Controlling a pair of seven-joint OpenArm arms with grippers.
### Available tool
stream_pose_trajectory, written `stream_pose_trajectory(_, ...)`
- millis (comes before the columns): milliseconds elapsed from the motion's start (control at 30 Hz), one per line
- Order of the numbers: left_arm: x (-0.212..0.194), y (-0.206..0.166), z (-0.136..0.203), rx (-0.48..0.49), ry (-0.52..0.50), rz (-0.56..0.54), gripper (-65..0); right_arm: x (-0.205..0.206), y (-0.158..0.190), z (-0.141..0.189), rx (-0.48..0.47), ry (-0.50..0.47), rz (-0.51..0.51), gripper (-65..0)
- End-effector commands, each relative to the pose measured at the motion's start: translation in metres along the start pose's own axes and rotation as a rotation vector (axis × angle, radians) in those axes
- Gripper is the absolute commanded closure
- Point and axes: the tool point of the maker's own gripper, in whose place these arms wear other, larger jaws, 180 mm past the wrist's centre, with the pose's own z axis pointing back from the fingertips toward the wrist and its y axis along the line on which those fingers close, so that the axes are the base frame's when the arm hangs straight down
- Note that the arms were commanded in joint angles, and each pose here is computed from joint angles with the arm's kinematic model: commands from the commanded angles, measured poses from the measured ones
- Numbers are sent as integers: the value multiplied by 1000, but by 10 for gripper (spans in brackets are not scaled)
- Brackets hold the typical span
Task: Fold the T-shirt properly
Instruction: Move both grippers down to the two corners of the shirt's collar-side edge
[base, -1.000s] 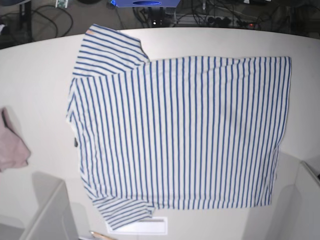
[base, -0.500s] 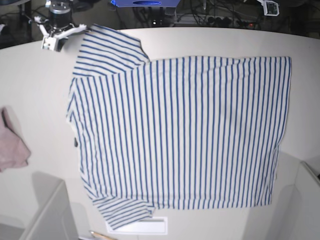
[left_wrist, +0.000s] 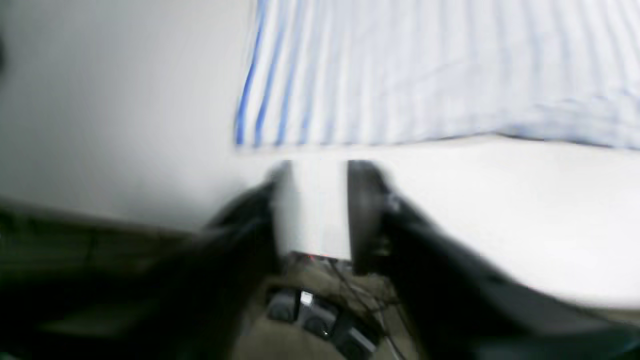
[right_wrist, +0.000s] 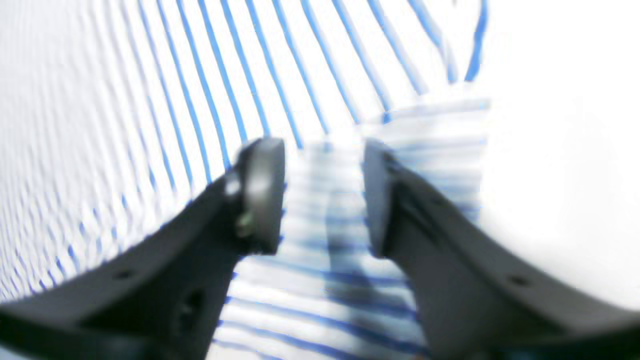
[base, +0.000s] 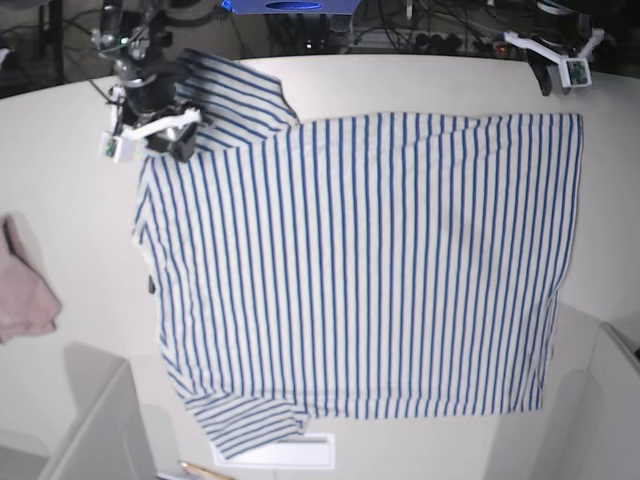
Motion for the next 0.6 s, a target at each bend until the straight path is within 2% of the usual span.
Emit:
stream_pose_trajectory(0, 19, 11, -3, 4, -42, 39, -313, 7, 0, 1, 17, -9, -28, -273)
stream_pose_trajectory(33, 23, 16, -7, -20, -26, 96, -369, 10, -4, 1, 18, -6, -51, -267)
stream_pose_trajectory(100, 38, 22, -12, -108, -26, 167, -428, 18, -11, 0, 11, -4, -74, -267)
stream_pose_trajectory(167, 55, 27, -11, -195, -58, 188, -434, 22, -23, -1, -19, 10, -84, -272)
stream_pose_trajectory(233, 69, 34, -8, -229, -97, 155, -434, 21, -41, -2, -63, 37, -114, -273)
stream_pose_trajectory(367, 74, 57, -11, -178, -75, 91, -436, 19, -69, -2, -129, 67, -162, -302)
stream_pose_trajectory(567, 49, 77, -12, -148, -26, 137, -436, -10, -87, -8, -156, 174, -171, -314)
